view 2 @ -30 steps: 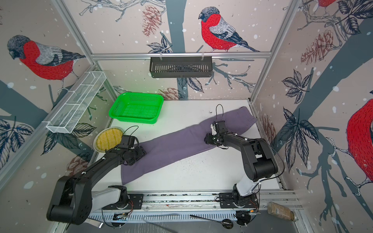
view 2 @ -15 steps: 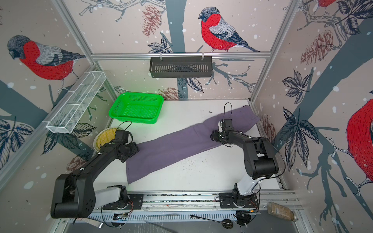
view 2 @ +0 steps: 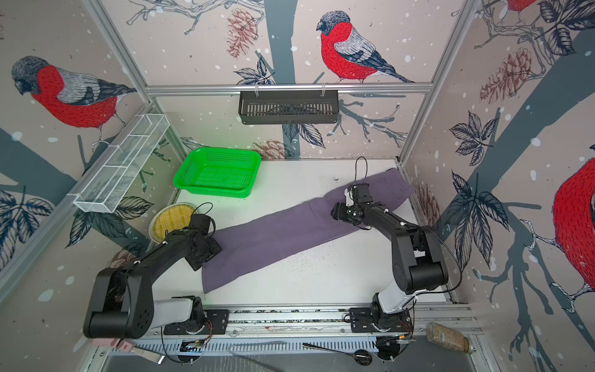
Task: Fold and stack the trousers
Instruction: Fold the trousers at the center of the table, then smooth out the trousers at the center of the table.
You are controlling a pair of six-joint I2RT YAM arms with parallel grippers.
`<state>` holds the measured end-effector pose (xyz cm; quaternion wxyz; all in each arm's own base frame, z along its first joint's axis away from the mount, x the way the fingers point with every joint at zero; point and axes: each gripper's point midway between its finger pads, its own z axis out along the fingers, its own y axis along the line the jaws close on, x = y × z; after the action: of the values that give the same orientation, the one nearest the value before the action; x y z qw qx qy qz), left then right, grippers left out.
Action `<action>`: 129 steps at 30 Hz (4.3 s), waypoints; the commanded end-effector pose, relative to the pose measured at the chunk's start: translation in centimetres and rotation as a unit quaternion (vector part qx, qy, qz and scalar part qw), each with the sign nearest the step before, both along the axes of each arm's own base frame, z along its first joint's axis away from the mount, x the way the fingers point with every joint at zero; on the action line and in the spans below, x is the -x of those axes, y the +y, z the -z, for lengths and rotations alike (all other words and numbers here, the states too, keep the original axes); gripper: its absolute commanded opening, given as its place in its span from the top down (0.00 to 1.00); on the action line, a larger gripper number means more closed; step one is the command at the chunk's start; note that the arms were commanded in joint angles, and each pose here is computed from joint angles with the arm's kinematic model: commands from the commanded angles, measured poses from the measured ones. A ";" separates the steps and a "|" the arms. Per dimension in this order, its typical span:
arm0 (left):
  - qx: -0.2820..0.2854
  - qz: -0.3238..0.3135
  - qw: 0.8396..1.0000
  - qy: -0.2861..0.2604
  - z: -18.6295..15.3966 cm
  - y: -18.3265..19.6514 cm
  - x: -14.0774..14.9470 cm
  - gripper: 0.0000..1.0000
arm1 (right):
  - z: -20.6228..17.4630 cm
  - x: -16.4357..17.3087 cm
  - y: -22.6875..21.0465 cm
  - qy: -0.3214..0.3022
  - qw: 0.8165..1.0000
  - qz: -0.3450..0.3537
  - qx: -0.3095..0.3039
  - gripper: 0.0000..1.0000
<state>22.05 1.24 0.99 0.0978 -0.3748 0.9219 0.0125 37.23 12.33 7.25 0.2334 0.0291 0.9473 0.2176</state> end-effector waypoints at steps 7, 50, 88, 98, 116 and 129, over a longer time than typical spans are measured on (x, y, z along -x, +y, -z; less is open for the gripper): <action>0.009 0.032 0.999 0.018 1.1 -1.1 -0.1 0.55 | -0.4 0.0 0.7 -0.003 1.000 -0.011 -0.010 0.29; 0.069 0.109 0.970 -0.207 -23.0 -13.4 -9.3 1.00 | -3.3 -0.7 3.7 -0.031 0.997 -0.050 -0.053 0.29; 0.167 0.211 0.952 -0.144 -10.7 -36.7 -21.5 0.67 | -6.5 -0.9 -2.0 -0.079 0.993 0.021 -0.081 0.29; 0.164 0.306 0.922 -0.170 -14.2 -39.0 -20.4 0.47 | -6.4 -0.6 -2.3 -0.078 0.994 0.026 -0.078 0.29; 0.069 0.310 0.933 -0.169 -14.2 -22.5 -12.5 0.34 | -4.8 0.3 8.7 -0.085 0.989 -0.098 0.066 0.29; 0.099 0.286 0.941 -0.153 -8.4 -17.9 -10.4 0.34 | 0.4 2.0 14.7 -0.072 0.949 -0.177 0.252 0.30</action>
<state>31.74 -16.18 9.64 0.1901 -0.1180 0.9634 -0.1474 35.21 28.97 7.84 0.2628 -0.2190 0.9360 0.0832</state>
